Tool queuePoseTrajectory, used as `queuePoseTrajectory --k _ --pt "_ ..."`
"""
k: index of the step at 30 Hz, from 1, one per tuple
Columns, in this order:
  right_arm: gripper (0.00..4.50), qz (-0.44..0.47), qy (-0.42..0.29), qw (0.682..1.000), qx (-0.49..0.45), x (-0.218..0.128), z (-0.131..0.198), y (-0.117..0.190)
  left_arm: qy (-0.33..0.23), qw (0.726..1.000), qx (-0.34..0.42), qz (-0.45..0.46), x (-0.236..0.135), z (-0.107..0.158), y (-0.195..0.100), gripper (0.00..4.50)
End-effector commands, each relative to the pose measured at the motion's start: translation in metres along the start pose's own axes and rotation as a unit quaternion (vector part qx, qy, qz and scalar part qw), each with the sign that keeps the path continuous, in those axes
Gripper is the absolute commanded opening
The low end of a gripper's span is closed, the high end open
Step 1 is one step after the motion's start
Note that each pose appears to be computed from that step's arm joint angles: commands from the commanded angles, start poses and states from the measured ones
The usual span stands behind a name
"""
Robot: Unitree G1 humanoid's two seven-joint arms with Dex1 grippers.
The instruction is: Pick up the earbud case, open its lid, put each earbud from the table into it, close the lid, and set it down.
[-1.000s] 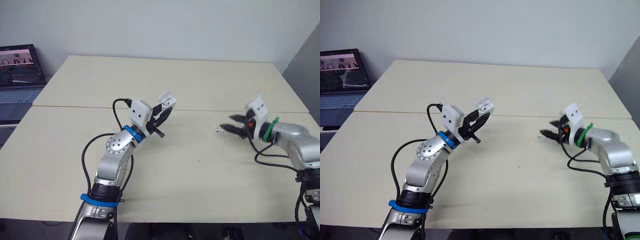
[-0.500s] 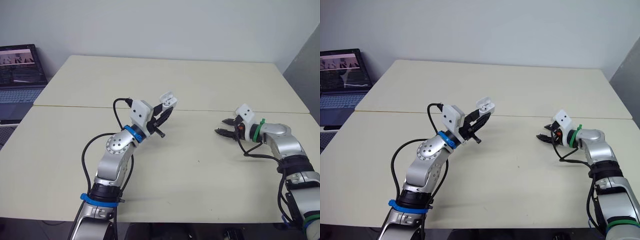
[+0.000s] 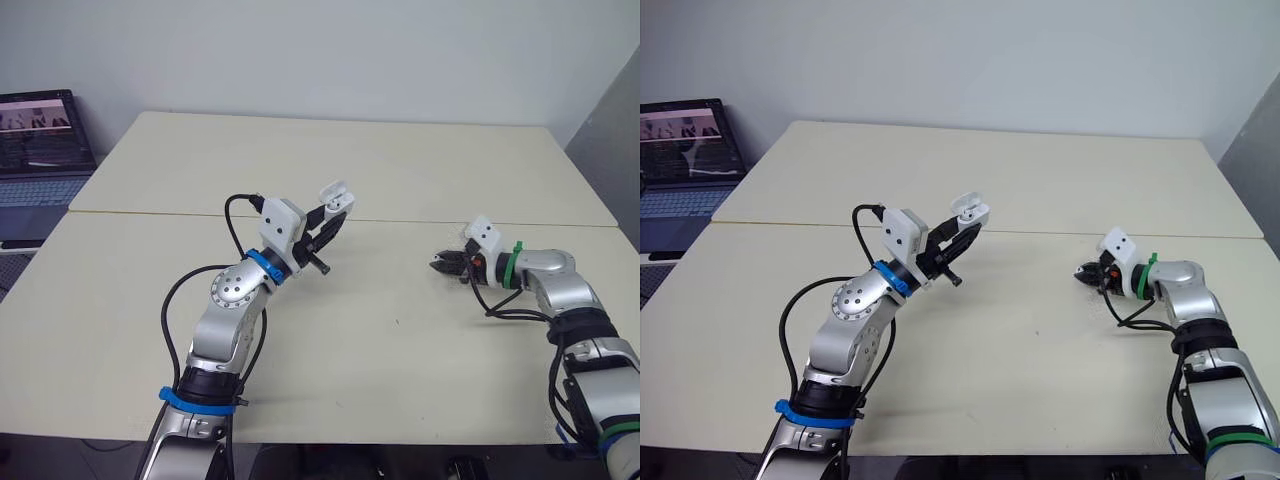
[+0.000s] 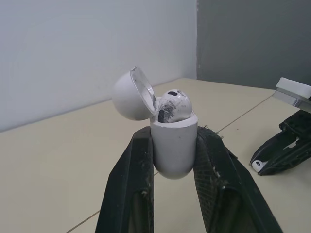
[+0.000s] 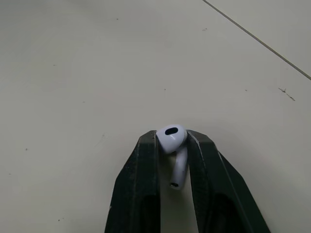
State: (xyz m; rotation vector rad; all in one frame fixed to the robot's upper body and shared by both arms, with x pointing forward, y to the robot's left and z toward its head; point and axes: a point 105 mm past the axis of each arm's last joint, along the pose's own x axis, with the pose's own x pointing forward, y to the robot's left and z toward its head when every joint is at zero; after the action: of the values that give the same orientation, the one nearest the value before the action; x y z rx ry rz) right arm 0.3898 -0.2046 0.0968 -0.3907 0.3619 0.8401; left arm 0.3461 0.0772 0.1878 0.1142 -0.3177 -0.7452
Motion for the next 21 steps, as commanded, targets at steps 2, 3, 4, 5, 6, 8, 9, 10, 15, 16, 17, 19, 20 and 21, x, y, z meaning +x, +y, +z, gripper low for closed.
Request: queuePoseTrajectory --k 2,3,4,5,6,8,9,10,15,16,17,19,20,21 --pt "0.41 -0.020 0.010 1.000 -0.002 -0.017 -0.004 -0.011 -0.032 0.999 0.012 -0.005 0.003 0.018 -0.004 0.73" --pt "0.41 -0.017 0.014 1.000 -0.006 -0.022 -0.004 -0.011 -0.032 0.999 0.012 -0.005 0.003 0.018 -0.005 0.73" --pt "0.41 -0.009 0.019 1.000 -0.014 -0.029 -0.003 -0.010 -0.032 0.999 0.011 -0.005 0.003 0.018 -0.005 0.73" --pt "0.41 0.000 0.028 0.999 -0.023 -0.037 -0.002 -0.008 -0.032 0.999 0.011 -0.004 0.002 0.018 -0.005 0.73" --pt "0.41 0.013 0.047 0.998 -0.041 -0.047 -0.003 -0.004 -0.032 0.999 0.010 -0.003 0.002 0.017 -0.005 0.73" --pt "0.41 0.037 0.094 0.992 -0.082 -0.070 -0.008 0.005 -0.031 0.999 0.010 -0.002 0.001 0.016 -0.004 0.73" --pt "0.41 0.045 0.122 0.986 -0.103 -0.082 -0.013 0.008 -0.030 1.000 0.009 -0.001 0.000 0.015 -0.004 0.73" --pt "0.41 0.049 0.151 0.980 -0.116 -0.094 -0.019 0.011 -0.029 1.000 0.009 0.000 -0.001 0.014 -0.005 0.73" --pt "0.41 0.071 0.273 0.952 -0.115 -0.146 -0.058 0.030 -0.024 1.000 0.001 0.009 -0.005 0.009 -0.007 0.73" --pt "0.41 0.074 0.294 0.946 -0.111 -0.152 -0.070 0.034 -0.023 1.000 -0.001 0.009 -0.006 0.008 -0.009 0.73" --pt "0.41 0.068 0.310 0.942 -0.107 -0.157 -0.079 0.035 -0.023 1.000 -0.003 0.008 -0.005 0.007 -0.010 0.73" --pt "0.41 0.056 0.324 0.939 -0.099 -0.160 -0.089 0.035 -0.023 1.000 -0.003 0.007 -0.005 0.008 -0.011 0.73" --pt "0.41 0.049 0.325 0.940 -0.093 -0.161 -0.090 0.034 -0.023 1.000 -0.003 0.008 -0.005 0.008 -0.010 0.73" --pt "0.41 0.047 0.328 0.940 -0.088 -0.162 -0.091 0.034 -0.022 1.000 -0.002 0.008 -0.006 0.008 -0.010 0.73"
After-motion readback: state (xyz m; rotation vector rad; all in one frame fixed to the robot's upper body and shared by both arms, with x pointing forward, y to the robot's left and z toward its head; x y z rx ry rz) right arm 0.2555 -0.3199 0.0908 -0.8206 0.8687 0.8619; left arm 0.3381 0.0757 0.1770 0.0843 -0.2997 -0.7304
